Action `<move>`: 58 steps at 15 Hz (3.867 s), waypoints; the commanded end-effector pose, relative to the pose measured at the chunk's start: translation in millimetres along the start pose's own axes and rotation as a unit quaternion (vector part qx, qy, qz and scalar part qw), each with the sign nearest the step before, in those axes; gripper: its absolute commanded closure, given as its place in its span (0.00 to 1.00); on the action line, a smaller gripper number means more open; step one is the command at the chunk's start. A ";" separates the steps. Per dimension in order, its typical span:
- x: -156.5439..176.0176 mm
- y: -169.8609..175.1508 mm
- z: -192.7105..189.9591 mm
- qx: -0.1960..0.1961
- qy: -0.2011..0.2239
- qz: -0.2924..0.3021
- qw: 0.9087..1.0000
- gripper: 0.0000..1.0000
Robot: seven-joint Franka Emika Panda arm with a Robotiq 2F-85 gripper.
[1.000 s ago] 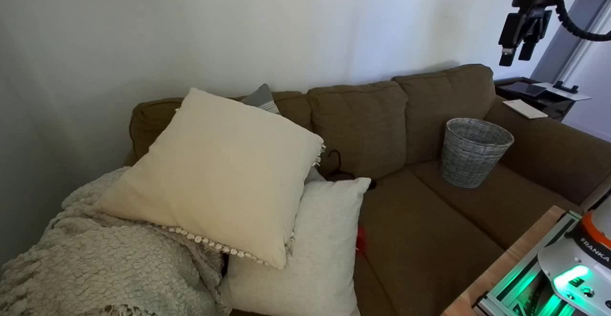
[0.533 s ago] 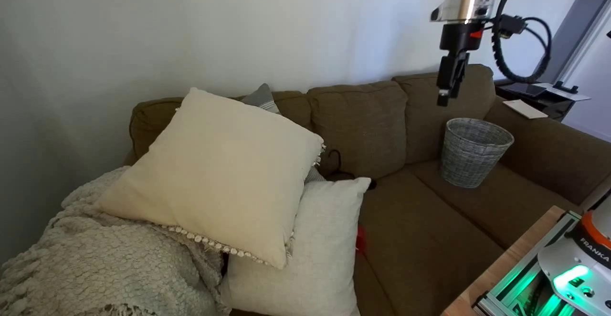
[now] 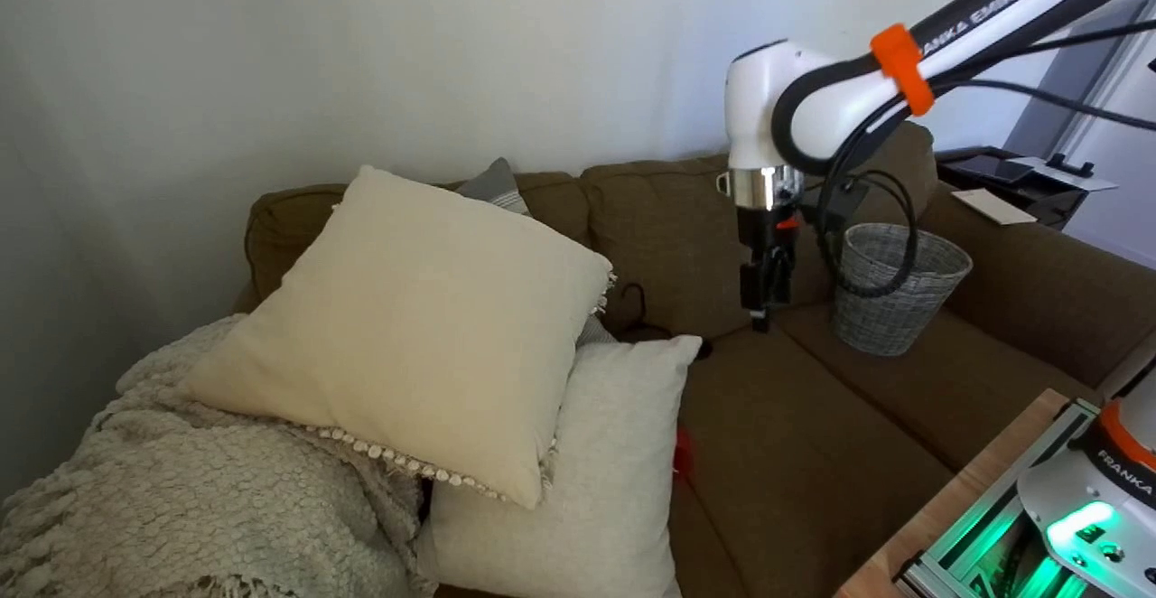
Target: Put the cup in the basket
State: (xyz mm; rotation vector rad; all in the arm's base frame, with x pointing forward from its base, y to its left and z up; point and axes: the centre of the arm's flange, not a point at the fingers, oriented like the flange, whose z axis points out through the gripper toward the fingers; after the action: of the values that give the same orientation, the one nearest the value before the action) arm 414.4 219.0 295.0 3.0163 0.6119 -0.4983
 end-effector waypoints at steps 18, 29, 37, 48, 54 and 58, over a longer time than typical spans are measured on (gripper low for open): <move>21.5 -6.4 212.5 -0.078 0.192 0.002 0.978 0.00; 22.7 2.0 315.0 -0.029 0.163 -0.039 0.985 0.00; 71.2 -14.7 328.8 -0.164 0.056 0.083 0.981 0.00; 88.0 -27.9 331.7 -0.213 0.134 0.054 0.966 0.00; 99.8 -34.8 322.7 -0.178 0.236 0.029 0.955 0.00; 105.1 -39.6 335.1 -0.191 0.250 0.023 0.949 0.00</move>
State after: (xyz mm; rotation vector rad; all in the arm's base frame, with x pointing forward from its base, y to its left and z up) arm 383.4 262.8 -50.1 2.7592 0.5853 0.4189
